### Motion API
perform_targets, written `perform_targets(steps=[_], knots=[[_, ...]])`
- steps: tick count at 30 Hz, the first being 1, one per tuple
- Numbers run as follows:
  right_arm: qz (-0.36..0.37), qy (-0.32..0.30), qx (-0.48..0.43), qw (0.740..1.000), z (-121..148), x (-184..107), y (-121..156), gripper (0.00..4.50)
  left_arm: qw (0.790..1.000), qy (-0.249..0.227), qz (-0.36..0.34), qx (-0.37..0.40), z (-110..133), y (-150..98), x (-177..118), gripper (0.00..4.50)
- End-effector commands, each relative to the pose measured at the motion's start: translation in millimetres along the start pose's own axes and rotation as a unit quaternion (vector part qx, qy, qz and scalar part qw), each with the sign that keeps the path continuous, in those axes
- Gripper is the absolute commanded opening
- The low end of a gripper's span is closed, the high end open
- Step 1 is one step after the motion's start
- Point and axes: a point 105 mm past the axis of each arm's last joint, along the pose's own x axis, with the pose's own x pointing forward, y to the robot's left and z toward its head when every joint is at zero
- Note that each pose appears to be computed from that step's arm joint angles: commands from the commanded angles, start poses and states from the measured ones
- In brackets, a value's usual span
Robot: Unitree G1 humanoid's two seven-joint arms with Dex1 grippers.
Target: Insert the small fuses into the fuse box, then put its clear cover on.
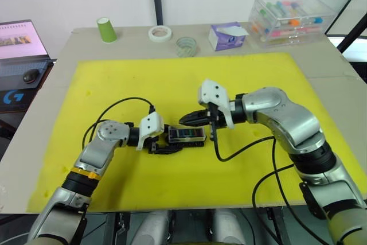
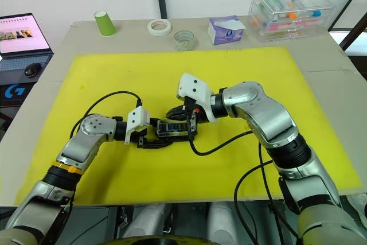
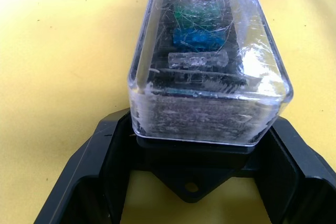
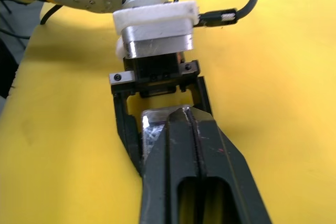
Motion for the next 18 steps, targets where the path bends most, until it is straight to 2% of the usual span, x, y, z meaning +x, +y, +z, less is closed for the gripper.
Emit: perform_targets(steps=[1,18], knots=[[-0.003,-0.018,-0.014,1.0,11.7,-3.1,-1.1,0.03,1.0,0.012,-0.013,-0.006,-6.8,-5.7,0.7,2.8],[0.021,-0.02,-0.005,1.0,9.8,2.6,2.6,0.03,1.0,0.017,-0.018,-0.003,-7.4,-7.7,-0.5,2.8]])
